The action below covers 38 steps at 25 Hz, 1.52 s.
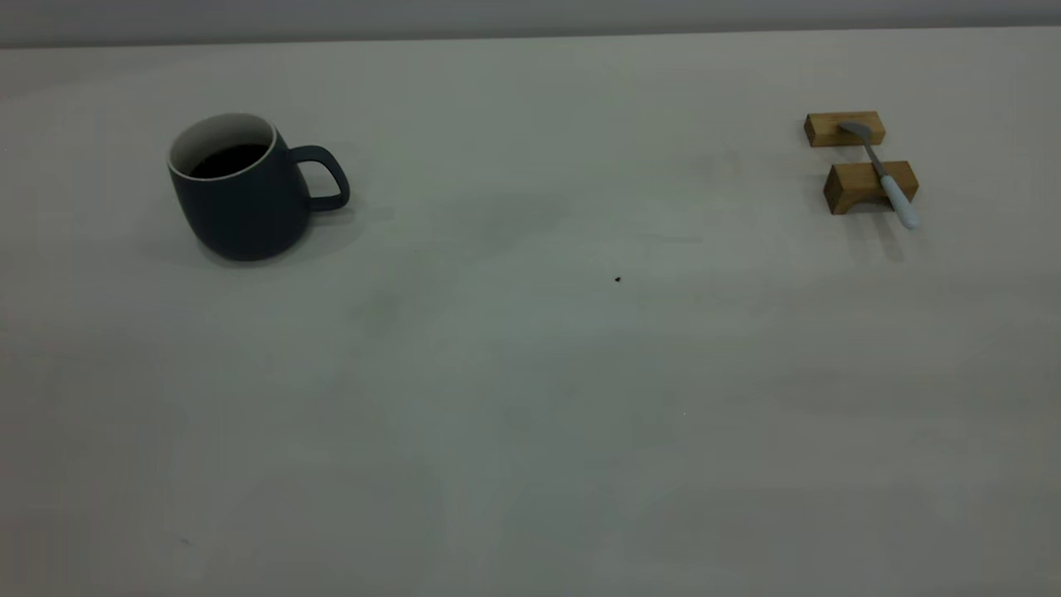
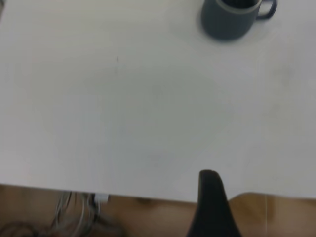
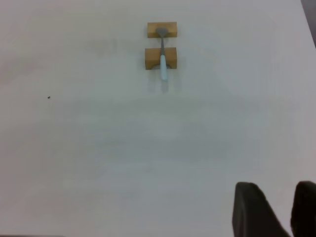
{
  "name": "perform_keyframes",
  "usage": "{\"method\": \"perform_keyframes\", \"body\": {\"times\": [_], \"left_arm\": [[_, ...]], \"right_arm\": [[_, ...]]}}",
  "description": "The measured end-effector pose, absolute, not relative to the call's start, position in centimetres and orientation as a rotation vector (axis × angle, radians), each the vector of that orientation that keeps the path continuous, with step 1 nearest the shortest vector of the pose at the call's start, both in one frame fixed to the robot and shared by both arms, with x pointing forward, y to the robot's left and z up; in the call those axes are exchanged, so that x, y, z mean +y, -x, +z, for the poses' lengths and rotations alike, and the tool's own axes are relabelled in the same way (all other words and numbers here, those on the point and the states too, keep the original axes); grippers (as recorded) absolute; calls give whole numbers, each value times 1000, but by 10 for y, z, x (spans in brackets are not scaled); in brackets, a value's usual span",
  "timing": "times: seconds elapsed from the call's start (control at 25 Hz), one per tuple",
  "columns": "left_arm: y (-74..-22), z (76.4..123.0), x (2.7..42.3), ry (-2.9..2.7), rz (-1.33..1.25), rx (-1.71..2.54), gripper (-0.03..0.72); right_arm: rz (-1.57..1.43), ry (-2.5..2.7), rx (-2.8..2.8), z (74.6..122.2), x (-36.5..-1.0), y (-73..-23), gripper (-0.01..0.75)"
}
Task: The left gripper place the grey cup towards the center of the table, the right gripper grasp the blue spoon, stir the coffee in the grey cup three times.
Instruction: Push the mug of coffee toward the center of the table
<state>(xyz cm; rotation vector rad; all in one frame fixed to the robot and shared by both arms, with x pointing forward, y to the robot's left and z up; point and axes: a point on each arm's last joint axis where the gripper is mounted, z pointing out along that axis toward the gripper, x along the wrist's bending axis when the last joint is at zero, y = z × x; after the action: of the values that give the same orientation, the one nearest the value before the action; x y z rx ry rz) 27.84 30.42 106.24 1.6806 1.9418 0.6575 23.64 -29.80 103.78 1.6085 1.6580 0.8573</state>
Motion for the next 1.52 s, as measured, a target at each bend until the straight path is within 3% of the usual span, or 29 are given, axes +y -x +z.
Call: {"method": "perform_keyframes", "body": {"times": [0.36, 0.88, 1.2, 1.52], "left_arm": [[-401, 1041, 312, -1818, 523, 2031, 585], [-568, 950, 322, -2170, 362, 1962, 585], [-647, 920, 326, -2508, 425, 1569, 585], [-687, 877, 329, -2900, 273, 1037, 585]], "right_arm": [[857, -1609, 1658, 1038, -298, -236, 238], [857, -1609, 1658, 1038, -298, -236, 238], [857, -1609, 1658, 1038, -298, -236, 238], [857, -1609, 1658, 1038, -298, -236, 238]]}}
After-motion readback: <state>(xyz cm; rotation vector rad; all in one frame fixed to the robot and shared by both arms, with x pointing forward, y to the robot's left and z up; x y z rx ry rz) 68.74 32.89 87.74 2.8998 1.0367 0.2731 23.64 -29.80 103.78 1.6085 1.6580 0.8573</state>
